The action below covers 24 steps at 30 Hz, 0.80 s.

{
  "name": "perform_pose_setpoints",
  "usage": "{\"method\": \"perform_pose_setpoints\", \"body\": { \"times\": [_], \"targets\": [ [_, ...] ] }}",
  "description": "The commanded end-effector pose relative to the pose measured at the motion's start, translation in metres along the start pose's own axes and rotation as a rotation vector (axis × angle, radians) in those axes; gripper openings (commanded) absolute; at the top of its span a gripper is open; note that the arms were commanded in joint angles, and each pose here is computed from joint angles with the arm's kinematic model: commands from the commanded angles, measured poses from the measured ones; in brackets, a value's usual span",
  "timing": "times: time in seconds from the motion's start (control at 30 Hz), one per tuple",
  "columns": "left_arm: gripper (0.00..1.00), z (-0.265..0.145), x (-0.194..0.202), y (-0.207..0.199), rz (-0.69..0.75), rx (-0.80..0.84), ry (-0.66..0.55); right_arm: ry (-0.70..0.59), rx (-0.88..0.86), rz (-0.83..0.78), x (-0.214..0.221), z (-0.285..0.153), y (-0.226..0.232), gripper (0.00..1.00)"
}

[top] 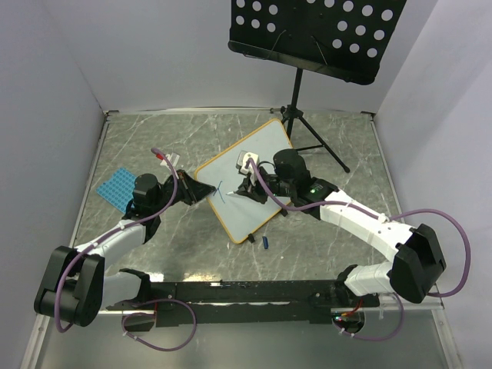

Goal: Write a sentence on the whiteboard

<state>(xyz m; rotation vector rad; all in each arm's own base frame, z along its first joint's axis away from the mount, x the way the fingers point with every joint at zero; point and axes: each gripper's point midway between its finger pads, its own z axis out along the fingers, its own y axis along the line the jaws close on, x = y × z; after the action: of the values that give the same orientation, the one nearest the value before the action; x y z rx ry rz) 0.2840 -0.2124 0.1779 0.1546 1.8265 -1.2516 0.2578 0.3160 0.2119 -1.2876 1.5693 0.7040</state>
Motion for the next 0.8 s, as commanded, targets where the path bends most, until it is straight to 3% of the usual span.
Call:
{"method": "perform_pose_setpoints", "body": {
  "times": [0.0,0.77],
  "targets": [
    [0.01,-0.004,0.024,-0.007,0.033,0.053,0.089,-0.036,-0.014,-0.027,-0.008,0.006,0.001,0.00],
    [0.01,-0.004,0.025,-0.008,0.028,0.057,0.088,-0.052,0.122,-0.010,-0.014,0.015,-0.020,0.00]
  ]
}}
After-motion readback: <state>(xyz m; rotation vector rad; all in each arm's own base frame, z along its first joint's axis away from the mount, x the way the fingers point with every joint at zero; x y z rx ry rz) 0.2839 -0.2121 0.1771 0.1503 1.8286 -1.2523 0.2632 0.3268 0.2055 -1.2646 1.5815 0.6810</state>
